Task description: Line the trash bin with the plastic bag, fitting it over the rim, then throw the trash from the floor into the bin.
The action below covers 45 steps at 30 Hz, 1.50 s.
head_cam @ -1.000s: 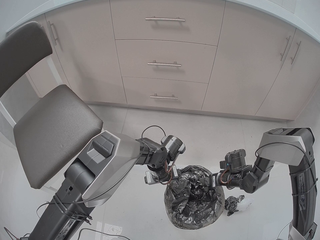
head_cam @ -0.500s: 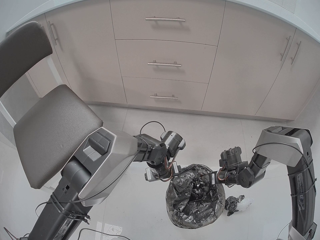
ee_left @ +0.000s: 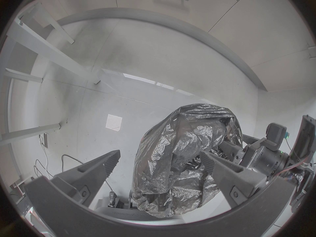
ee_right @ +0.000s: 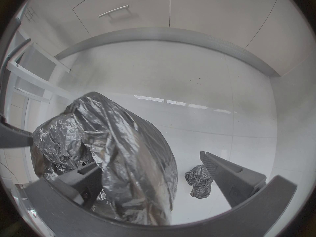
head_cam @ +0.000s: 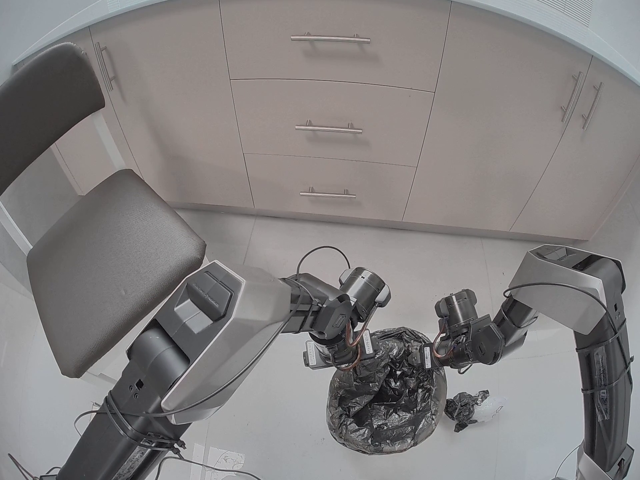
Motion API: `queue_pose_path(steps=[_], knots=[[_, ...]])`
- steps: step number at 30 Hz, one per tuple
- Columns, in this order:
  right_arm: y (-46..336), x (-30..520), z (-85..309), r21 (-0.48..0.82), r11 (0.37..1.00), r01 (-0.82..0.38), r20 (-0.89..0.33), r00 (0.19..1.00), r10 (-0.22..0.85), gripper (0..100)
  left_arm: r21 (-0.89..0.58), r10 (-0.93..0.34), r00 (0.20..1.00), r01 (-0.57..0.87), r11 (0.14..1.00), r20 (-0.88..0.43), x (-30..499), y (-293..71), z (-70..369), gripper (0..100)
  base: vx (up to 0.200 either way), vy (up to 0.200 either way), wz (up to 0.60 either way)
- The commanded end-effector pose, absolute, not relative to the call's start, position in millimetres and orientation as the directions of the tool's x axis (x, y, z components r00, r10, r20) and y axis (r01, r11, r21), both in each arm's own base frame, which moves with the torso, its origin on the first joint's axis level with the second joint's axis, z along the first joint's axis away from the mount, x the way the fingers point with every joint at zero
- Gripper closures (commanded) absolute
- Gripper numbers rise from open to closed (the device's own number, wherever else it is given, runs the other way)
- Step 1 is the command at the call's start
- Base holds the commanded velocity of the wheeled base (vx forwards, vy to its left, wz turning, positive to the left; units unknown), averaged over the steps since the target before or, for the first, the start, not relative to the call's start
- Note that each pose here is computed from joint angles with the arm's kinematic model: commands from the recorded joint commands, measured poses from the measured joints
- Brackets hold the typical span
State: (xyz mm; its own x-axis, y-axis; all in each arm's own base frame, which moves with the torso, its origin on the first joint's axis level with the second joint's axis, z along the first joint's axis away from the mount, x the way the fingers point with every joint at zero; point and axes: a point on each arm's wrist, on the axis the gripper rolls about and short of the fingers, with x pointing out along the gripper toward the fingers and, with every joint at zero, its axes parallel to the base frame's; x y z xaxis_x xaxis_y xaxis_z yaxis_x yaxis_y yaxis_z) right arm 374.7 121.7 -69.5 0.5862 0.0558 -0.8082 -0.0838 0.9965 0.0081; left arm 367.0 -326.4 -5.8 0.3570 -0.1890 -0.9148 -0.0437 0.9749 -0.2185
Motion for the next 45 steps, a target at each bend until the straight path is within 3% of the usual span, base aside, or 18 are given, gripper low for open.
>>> queue_pose_path(steps=[1, 4, 7, 9, 10, 11, 16, 32, 42, 45], knots=[[122.7, 374.8, -67.9, 0.014, 0.996, -0.089, -0.804, 0.591, 0.064, 0, -0.219, -0.195, 0.357, -0.028, 0.975, -0.914, 363.0, -331.1, -5.3, 0, 0.000, 0.000, 0.00], [122.9, 372.6, -64.7, 0.026, 0.995, -0.096, -0.798, 0.598, 0.079, 0, -0.220, -0.198, 0.357, -0.021, 0.975, -0.913, 361.1, -333.4, -5.2, 0, 0.000, 0.000, 0.00], [123.1, 361.1, -46.6, 0.173, 0.963, -0.208, -0.742, 0.616, 0.266, 0, -0.215, -0.198, 0.354, -0.010, 0.977, -0.914, 358.5, -336.1, -6.7, 0, 0.000, 0.000, 0.00], [123.1, 361.1, -46.6, 0.173, 0.963, -0.208, -0.742, 0.616, 0.266, 0, -0.215, -0.198, 0.354, -0.010, 0.977, -0.914, 358.5, -336.1, -6.7, 0, 0.000, 0.000, 0.00], [120.5, 351.6, -40.0, 0.267, 0.916, -0.301, -0.665, 0.630, 0.401, 0, -0.205, -0.190, 0.350, -0.006, 0.979, -0.917, 358.1, -336.7, -11.9, 0, 0.000, 0.000, 0.00], [120.2, 349.9, -40.5, 0.273, 0.909, -0.315, -0.645, 0.641, 0.416, 0, -0.200, -0.187, 0.349, -0.001, 0.980, -0.918, 358.1, -336.6, -13.4, 0, 0.000, 0.000, 0.00], [119.9, 348.5, -44.3, 0.276, 0.896, -0.348, -0.561, 0.698, 0.444, 0, -0.146, -0.145, 0.357, 0.024, 0.989, -0.923, 358.5, -335.9, -26.7, 0, 0.000, 0.000, 0.00], [114.0, 355.4, -39.0, 0.346, 0.879, -0.327, -0.507, 0.723, 0.468, 0, 0.012, -0.011, 0.326, 0.070, 0.997, -0.945, 350.4, -334.0, -77.1, 0, 0.000, 0.000, 0.00], [105.3, 358.3, -36.6, 0.345, 0.888, -0.305, -0.506, 0.736, 0.449, 0, -0.052, -0.068, 0.349, 0.056, 0.997, -0.935, 333.4, -349.8, -22.6, 0, 0.000, 0.000, 0.00], [95.6, 363.0, -29.5, 0.340, 0.898, -0.280, -0.494, 0.759, 0.424, 0, -0.100, -0.115, 0.378, 0.058, 0.993, -0.919, 321.9, -357.0, 15.6, 0, 0.000, 0.000, 0.00]])
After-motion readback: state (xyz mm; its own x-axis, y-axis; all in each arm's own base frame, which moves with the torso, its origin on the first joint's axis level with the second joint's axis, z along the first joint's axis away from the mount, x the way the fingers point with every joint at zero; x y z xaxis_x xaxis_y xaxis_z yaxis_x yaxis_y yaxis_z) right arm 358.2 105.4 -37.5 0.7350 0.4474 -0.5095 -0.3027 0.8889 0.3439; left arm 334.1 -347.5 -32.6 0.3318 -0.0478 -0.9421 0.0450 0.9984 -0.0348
